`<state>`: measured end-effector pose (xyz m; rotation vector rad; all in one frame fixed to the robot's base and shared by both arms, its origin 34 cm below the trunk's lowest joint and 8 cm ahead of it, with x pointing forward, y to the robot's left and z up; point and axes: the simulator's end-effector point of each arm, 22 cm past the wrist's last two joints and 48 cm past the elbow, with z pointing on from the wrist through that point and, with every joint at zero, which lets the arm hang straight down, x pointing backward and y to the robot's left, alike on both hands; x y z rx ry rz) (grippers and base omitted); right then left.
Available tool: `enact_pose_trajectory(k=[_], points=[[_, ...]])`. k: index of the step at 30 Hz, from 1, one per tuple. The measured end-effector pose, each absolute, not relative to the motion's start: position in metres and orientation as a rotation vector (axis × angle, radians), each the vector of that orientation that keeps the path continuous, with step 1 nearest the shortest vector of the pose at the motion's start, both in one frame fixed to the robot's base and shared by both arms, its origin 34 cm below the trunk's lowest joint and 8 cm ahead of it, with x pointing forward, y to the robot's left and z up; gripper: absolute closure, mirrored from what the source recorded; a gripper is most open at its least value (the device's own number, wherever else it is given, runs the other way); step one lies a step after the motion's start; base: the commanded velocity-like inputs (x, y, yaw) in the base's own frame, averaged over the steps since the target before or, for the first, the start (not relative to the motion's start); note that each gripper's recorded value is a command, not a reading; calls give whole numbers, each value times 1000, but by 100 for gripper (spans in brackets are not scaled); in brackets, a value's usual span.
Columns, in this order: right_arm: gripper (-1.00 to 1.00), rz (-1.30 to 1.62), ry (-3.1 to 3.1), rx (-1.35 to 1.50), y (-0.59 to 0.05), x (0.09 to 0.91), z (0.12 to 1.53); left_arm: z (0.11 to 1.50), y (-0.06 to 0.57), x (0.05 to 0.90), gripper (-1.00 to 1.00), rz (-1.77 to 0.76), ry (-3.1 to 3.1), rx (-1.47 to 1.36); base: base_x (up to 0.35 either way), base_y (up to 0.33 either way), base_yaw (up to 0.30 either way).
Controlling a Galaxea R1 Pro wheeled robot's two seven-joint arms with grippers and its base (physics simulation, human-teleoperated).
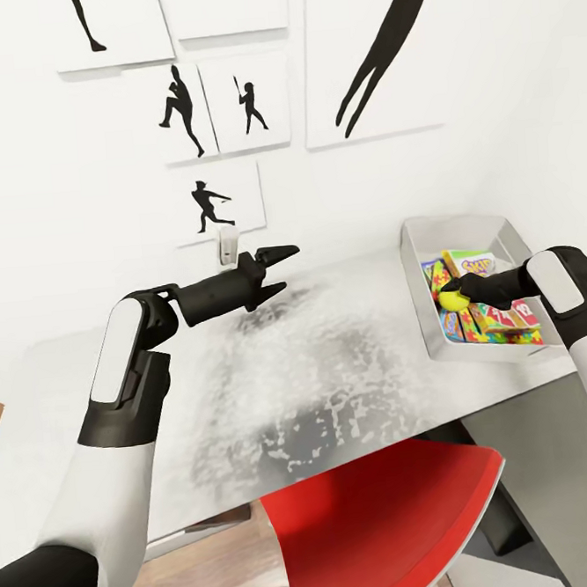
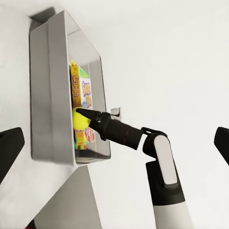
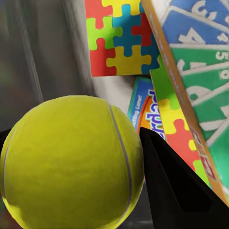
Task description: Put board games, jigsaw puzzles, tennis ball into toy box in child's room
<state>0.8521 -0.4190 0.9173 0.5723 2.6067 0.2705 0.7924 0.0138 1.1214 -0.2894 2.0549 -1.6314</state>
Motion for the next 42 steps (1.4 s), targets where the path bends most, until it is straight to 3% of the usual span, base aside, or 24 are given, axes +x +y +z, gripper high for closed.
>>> enact_pose_trajectory(k=[17,18,42], points=[[100,269,2610,571,-419,852,915,1120,13,792,-100,-1636,2056,-291,0,0,0],[-100,269,2610,571,-418,852,915,1120,13,793,-100,-1635,2055,-291,0,0,0],[-100,269,2585,572,-425,856,925,1119,9,794,-100,-1624,2070,-294,0,0,0]])
